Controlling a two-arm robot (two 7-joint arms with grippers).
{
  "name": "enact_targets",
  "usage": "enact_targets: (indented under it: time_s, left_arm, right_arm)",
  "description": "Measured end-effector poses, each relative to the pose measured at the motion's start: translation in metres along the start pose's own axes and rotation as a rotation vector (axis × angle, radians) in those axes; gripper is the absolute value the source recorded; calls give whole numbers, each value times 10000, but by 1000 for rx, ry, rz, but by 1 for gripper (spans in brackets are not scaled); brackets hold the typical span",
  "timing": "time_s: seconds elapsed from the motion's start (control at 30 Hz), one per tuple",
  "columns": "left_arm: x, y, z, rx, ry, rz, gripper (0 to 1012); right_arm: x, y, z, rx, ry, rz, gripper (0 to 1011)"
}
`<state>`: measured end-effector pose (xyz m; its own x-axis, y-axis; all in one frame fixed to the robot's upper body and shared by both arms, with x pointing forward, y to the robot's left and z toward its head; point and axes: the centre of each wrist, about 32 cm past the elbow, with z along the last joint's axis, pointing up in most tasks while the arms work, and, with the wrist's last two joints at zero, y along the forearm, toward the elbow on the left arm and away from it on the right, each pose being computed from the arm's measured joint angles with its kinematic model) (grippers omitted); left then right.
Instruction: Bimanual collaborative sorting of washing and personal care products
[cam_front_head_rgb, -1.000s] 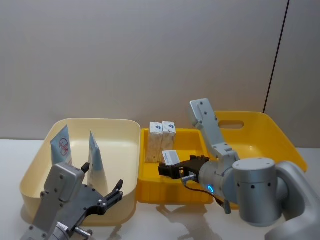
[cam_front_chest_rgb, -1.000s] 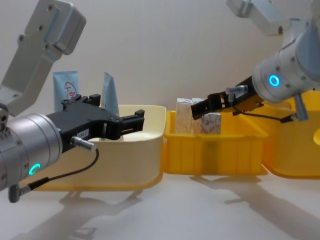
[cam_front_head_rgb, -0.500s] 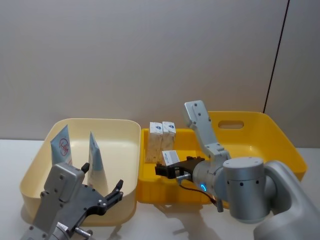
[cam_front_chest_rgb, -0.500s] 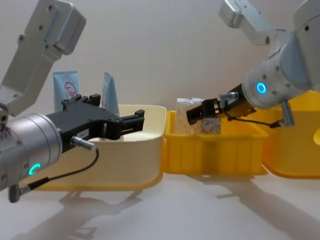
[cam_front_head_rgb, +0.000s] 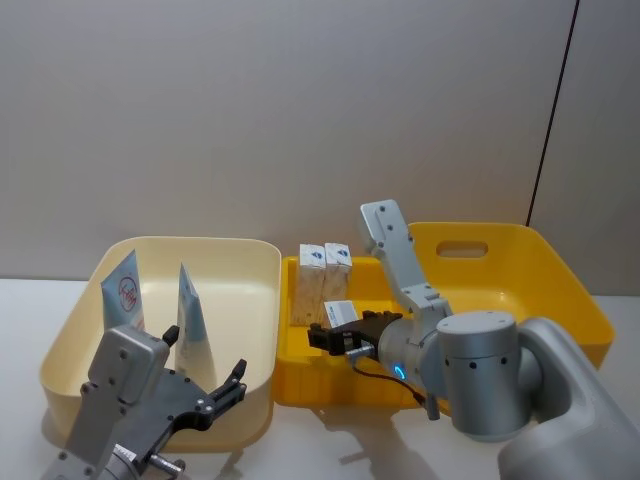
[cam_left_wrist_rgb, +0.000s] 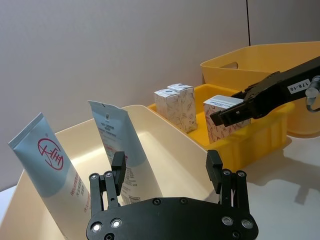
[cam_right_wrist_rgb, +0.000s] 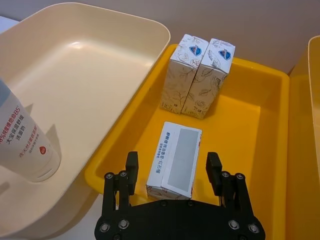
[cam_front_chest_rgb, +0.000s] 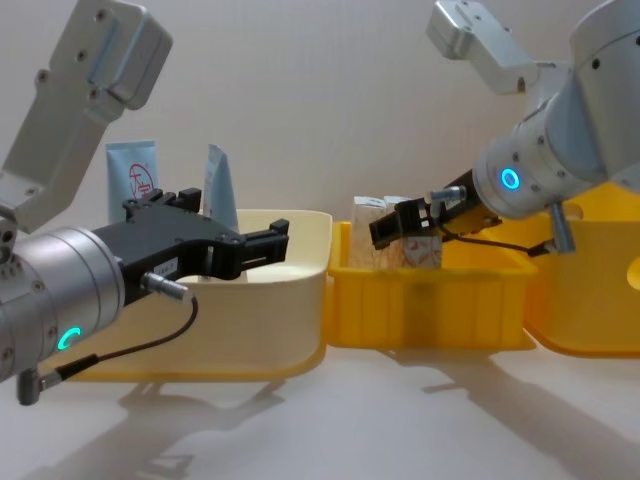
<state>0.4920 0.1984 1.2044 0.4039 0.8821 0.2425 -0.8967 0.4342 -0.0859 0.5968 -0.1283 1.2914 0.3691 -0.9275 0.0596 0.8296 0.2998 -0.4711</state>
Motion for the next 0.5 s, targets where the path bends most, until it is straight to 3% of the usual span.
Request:
enact_targets:
  time_s: [0.5]
  left_arm:
    - [0,0,0,0,0,0,1002]
  right_arm:
    - [-6,24,3,0,-5,3,444]
